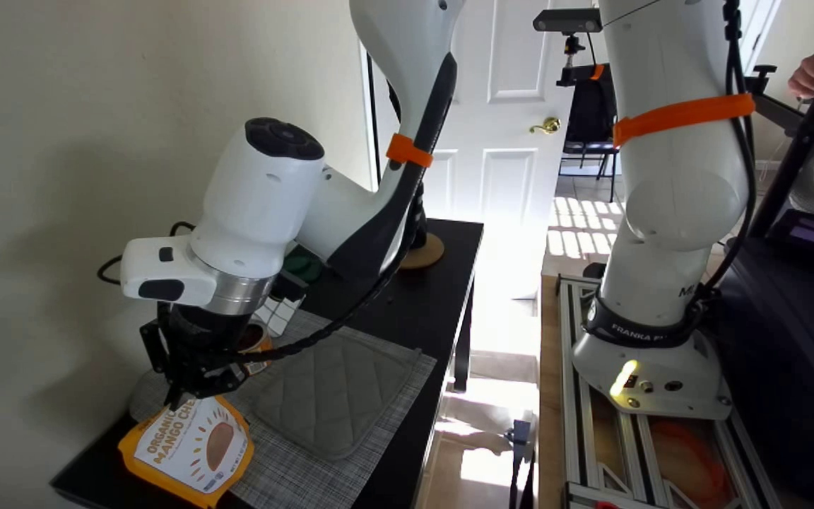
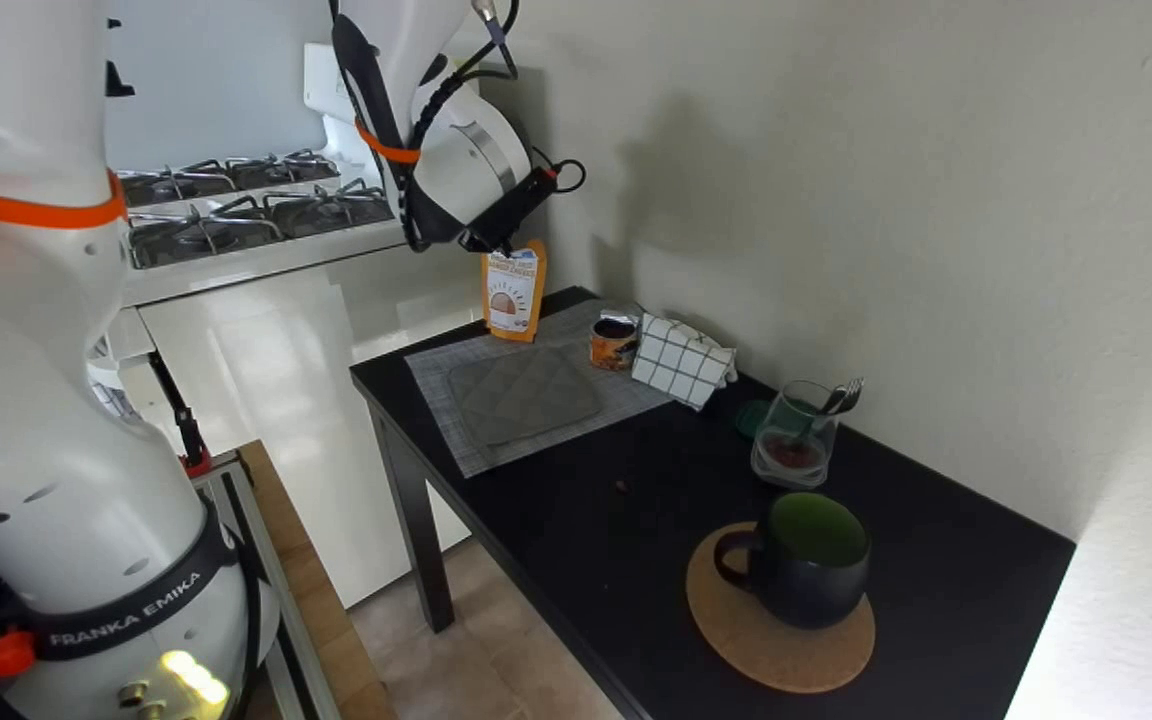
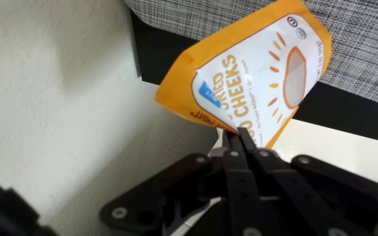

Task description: Make the dried mango package stand upright

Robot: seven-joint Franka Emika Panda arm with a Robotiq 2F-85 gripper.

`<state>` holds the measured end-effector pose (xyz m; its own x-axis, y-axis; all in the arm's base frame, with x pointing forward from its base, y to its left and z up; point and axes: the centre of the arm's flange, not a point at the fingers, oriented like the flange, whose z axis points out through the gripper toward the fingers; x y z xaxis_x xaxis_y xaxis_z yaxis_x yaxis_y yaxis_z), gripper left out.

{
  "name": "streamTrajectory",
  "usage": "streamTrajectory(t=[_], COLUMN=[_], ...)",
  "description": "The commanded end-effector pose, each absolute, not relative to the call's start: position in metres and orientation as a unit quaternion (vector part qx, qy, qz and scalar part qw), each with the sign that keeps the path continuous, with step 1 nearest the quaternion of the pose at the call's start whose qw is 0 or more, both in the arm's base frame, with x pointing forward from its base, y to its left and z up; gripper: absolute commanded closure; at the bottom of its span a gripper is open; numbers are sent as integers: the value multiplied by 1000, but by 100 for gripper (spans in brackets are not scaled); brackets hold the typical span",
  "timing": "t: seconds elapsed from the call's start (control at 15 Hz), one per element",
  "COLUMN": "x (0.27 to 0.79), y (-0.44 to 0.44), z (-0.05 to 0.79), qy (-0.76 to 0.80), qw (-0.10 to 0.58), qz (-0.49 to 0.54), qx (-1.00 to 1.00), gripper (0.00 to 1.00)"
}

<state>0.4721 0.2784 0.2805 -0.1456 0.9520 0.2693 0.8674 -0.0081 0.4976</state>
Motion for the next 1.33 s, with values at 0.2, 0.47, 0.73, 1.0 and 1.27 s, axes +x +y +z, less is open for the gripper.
streamTrajectory(t=[0.2,0.47,0.73,1.0,1.27], x=[461,445,437,442,449], y=[263,260,254,245,209], z=[305,319,352,409,449], qy=[700,700,678,631,632], qw=[48,36,33,36,38], qz=[273,250,250,315,297], qx=[659,668,691,708,714], gripper=[99,67,36,7,0])
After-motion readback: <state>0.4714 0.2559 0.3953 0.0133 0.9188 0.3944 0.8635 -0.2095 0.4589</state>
